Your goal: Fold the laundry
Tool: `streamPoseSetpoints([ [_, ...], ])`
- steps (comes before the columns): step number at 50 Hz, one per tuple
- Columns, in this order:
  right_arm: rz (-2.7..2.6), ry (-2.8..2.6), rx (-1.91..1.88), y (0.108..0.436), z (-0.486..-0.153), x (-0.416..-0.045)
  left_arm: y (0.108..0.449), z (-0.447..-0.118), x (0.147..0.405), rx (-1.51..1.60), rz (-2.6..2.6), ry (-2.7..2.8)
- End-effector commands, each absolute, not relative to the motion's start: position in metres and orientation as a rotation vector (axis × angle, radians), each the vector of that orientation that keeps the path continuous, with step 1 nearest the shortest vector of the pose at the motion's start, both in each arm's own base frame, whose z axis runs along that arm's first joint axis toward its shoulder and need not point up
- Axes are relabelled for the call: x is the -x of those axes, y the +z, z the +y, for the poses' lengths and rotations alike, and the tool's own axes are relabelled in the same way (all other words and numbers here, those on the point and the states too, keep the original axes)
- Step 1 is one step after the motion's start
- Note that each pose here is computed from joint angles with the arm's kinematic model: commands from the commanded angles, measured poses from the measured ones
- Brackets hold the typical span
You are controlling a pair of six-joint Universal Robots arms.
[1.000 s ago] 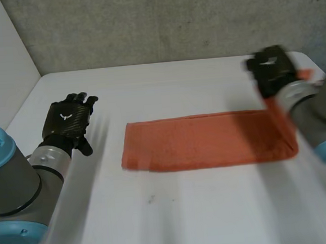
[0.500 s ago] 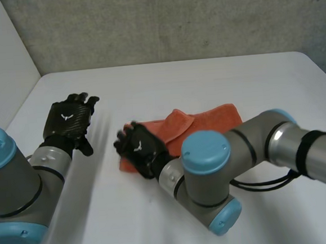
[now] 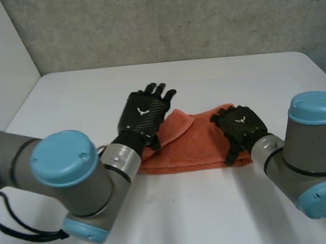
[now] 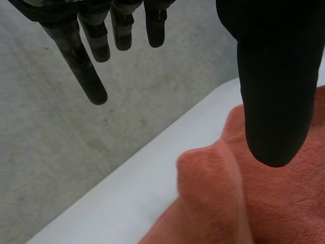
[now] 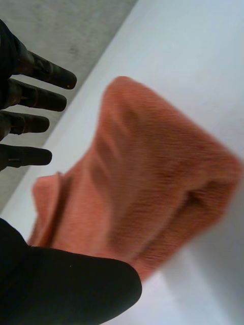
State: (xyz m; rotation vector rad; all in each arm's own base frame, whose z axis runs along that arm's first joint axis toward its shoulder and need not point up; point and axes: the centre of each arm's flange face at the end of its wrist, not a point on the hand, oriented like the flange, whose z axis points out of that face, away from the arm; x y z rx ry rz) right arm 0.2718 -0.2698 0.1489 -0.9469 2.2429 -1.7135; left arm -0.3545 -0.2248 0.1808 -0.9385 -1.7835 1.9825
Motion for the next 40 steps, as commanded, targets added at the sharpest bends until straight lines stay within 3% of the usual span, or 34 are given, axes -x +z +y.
streamPoseSetpoints([
  [1, 2.289, -1.693, 0.96, 0.139, -0.269, -0.263, 0.155, -0.238, 0.37, 0.951, -1.814, 1.935],
  [10, 2.276, -1.751, 1.009, 0.134, -0.273, -0.262, 0.128, -0.264, 0.374, 0.948, -1.866, 1.933],
  [17, 2.276, -1.781, 1.049, 0.131, -0.277, -0.259, 0.115, -0.298, 0.352, 0.886, -1.965, 1.969],
  [24, 2.281, -1.783, 1.054, 0.127, -0.279, -0.258, 0.11, -0.344, 0.309, 0.758, -2.194, 2.168],
  [31, 2.269, -1.805, 1.107, 0.122, -0.28, -0.259, 0.114, -0.333, 0.304, 0.796, -2.223, 2.164],
  [40, 2.271, -1.817, 1.185, 0.116, -0.282, -0.259, 0.14, -0.29, 0.318, 0.829, -2.137, 2.135],
])
